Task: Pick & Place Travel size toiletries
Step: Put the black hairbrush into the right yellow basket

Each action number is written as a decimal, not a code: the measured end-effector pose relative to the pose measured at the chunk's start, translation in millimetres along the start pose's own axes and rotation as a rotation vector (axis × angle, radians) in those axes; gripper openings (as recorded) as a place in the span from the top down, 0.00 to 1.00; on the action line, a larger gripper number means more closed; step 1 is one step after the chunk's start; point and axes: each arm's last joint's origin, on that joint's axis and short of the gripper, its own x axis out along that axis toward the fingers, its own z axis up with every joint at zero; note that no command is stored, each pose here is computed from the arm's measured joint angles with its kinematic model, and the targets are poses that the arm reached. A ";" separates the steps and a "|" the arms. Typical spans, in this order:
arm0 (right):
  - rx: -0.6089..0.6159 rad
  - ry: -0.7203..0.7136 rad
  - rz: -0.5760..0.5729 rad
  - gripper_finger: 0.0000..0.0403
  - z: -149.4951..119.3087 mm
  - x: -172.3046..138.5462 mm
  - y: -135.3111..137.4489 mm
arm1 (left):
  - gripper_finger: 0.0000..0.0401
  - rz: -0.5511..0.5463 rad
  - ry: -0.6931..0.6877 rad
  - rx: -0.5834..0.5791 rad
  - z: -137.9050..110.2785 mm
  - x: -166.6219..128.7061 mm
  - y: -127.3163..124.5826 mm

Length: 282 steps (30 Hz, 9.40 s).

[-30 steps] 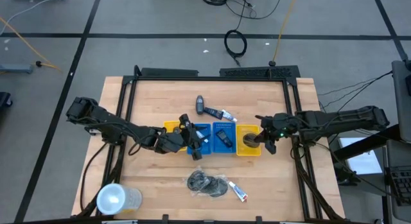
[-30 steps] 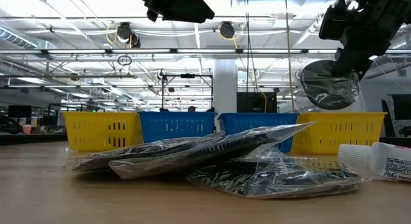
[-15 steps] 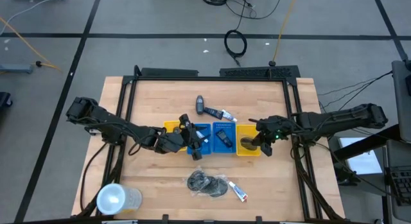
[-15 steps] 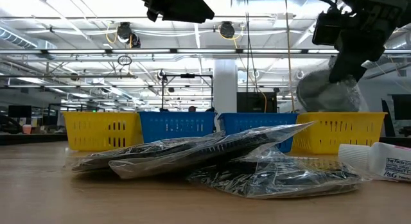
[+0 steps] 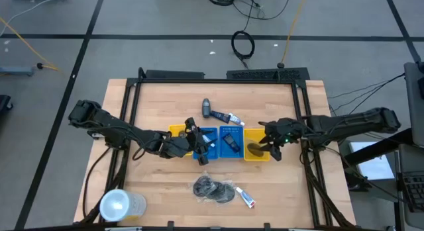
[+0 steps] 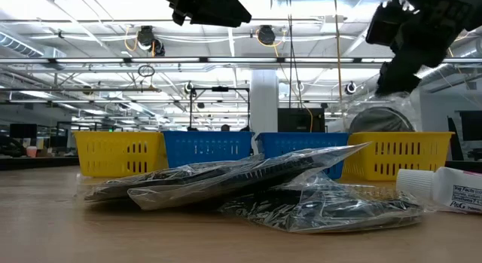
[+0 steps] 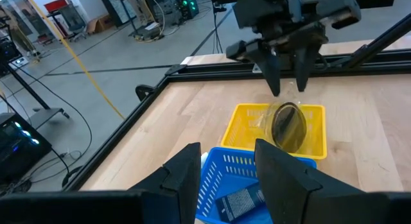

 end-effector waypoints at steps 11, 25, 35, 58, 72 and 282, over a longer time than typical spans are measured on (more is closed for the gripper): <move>-0.052 -0.143 0.021 0.62 8.2 -17.9 -1.2 | 0.63 -0.074 0.000 -0.031 -0.1 0.0 -2.2; -0.142 -0.190 0.105 0.61 14.5 -7.4 14.2 | 0.63 -0.420 0.242 -0.089 -36.9 -6.3 -45.8; -0.152 -0.202 0.112 0.61 15.5 -7.4 15.2 | 0.63 -0.603 0.366 -0.140 -59.3 -22.8 -85.4; -0.173 -0.209 0.116 0.61 16.0 -7.5 15.6 | 0.63 -0.488 0.775 -0.146 -65.1 -28.8 -155.7; -0.205 -0.210 0.113 0.61 16.0 -7.6 15.6 | 0.63 -0.463 0.902 -0.197 -54.1 -11.1 -170.3; 0.020 -0.117 -0.018 0.95 4.3 -16.9 -1.6 | 0.73 0.071 0.555 0.450 45.0 51.6 -63.2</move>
